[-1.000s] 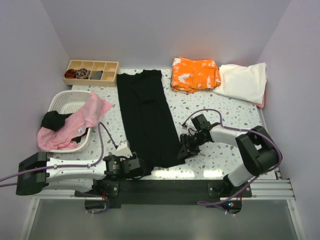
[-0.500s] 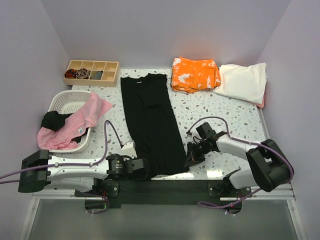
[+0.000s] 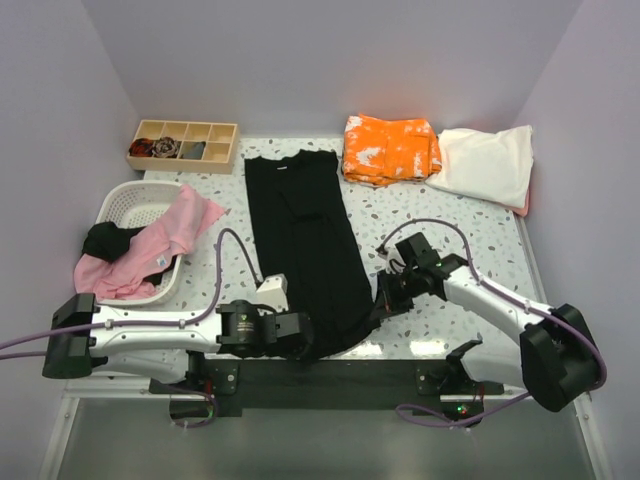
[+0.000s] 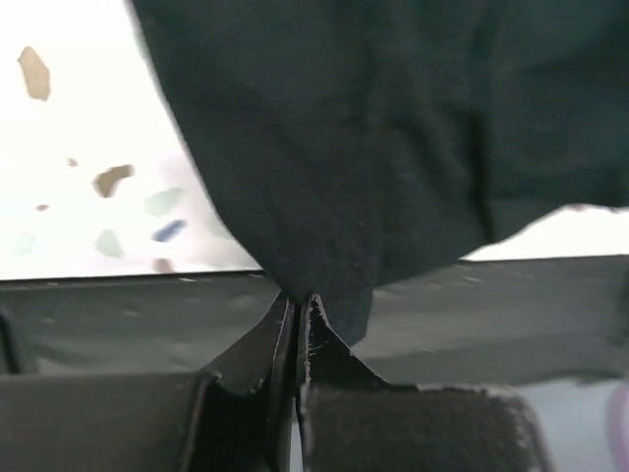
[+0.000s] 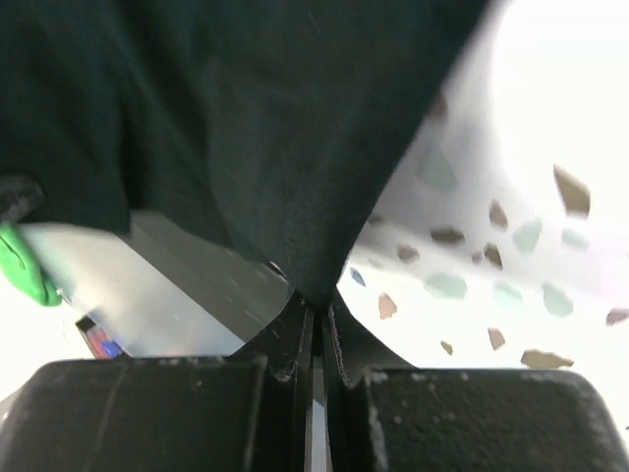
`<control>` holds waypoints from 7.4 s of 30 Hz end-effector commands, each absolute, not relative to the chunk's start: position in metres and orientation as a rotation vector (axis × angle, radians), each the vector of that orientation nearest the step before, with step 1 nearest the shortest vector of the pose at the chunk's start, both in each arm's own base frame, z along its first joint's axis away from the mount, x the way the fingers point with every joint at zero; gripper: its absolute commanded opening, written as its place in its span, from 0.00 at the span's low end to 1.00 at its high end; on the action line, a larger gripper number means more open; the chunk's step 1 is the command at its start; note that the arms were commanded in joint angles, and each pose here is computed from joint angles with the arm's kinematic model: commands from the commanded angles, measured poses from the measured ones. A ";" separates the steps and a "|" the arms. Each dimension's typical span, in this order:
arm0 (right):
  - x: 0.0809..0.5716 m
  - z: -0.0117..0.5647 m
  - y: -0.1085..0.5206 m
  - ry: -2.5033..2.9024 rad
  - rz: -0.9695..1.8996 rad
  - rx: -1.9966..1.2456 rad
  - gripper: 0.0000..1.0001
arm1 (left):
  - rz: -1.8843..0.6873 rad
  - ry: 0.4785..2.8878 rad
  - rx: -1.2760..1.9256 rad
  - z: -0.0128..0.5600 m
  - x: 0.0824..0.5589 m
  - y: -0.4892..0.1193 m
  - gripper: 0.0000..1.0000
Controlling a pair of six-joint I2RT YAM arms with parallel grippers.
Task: Fold and stack the t-shirts
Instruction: Grab the bottom of the folded rectangular tshirt with both arms, then fold the folded rectangular tshirt in 1/3 of the way
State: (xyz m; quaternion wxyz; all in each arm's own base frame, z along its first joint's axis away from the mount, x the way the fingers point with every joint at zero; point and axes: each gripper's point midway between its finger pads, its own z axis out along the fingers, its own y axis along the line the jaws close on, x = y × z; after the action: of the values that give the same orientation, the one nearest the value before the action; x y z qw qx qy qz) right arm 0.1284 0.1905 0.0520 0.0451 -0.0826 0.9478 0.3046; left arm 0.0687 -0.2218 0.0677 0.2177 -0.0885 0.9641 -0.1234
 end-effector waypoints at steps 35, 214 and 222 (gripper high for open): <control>0.305 0.082 0.241 2.745 0.773 -0.327 0.00 | -0.107 2.263 -0.463 0.135 0.235 -0.189 0.00; 0.484 0.074 0.191 2.508 0.396 -0.150 0.52 | -0.318 2.297 -0.096 0.030 0.372 -0.145 0.55; 0.467 0.127 0.185 2.403 0.412 -0.207 0.54 | -0.110 2.131 -0.263 0.101 0.368 -0.097 0.61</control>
State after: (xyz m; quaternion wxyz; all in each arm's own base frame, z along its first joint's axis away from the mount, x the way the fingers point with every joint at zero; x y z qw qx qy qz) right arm 0.4614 0.1869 0.0627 0.2708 -0.0612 0.9497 0.1448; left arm 0.3636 -0.1263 0.0583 0.4215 -0.0655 0.9000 -0.0899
